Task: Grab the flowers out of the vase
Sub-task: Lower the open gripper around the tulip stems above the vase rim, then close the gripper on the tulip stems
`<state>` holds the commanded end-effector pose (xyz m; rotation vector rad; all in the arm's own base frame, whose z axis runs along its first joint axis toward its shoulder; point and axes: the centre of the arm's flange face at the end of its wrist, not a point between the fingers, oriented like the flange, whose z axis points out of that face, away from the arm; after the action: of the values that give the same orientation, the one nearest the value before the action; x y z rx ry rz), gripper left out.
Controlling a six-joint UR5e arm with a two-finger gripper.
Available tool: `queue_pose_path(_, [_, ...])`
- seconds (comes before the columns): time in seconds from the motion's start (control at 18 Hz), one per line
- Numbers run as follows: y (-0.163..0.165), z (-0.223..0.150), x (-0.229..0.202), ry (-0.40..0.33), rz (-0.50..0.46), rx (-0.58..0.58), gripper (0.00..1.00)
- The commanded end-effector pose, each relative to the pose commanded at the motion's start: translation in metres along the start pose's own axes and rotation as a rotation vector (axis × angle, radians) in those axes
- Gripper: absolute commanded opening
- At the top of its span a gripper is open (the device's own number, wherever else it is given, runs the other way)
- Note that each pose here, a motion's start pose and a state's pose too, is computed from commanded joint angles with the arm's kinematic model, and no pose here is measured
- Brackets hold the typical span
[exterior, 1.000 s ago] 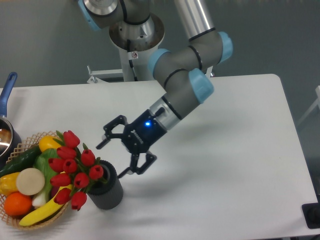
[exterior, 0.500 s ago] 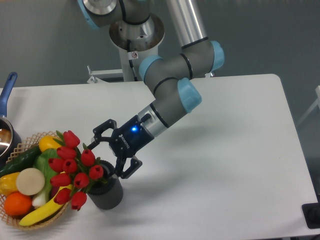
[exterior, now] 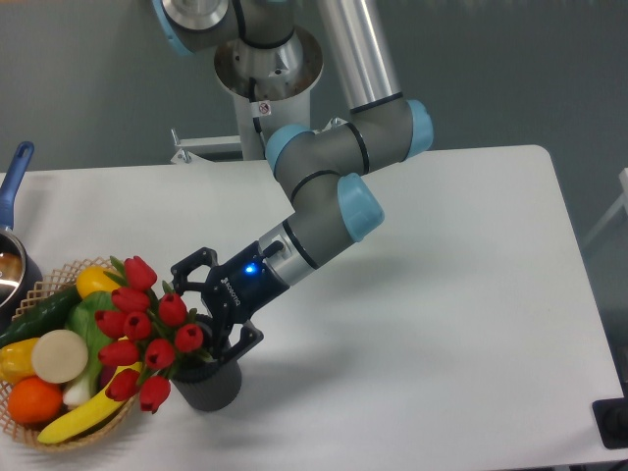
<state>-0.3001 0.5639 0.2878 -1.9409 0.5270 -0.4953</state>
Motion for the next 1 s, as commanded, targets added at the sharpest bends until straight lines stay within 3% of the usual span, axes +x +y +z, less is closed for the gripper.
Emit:
queue_pose_path(0.11, [-0.003,-0.003,-0.002,-0.006,0.006,0.001,0.15])
queue_pose_path(0.28, [-0.005,-0.005,-0.002,-0.009,0.009,0.002,0.06])
queue_pose_path(1.0, [-0.012,-0.014,0.002,-0.010,0.005,0.042,0.06])
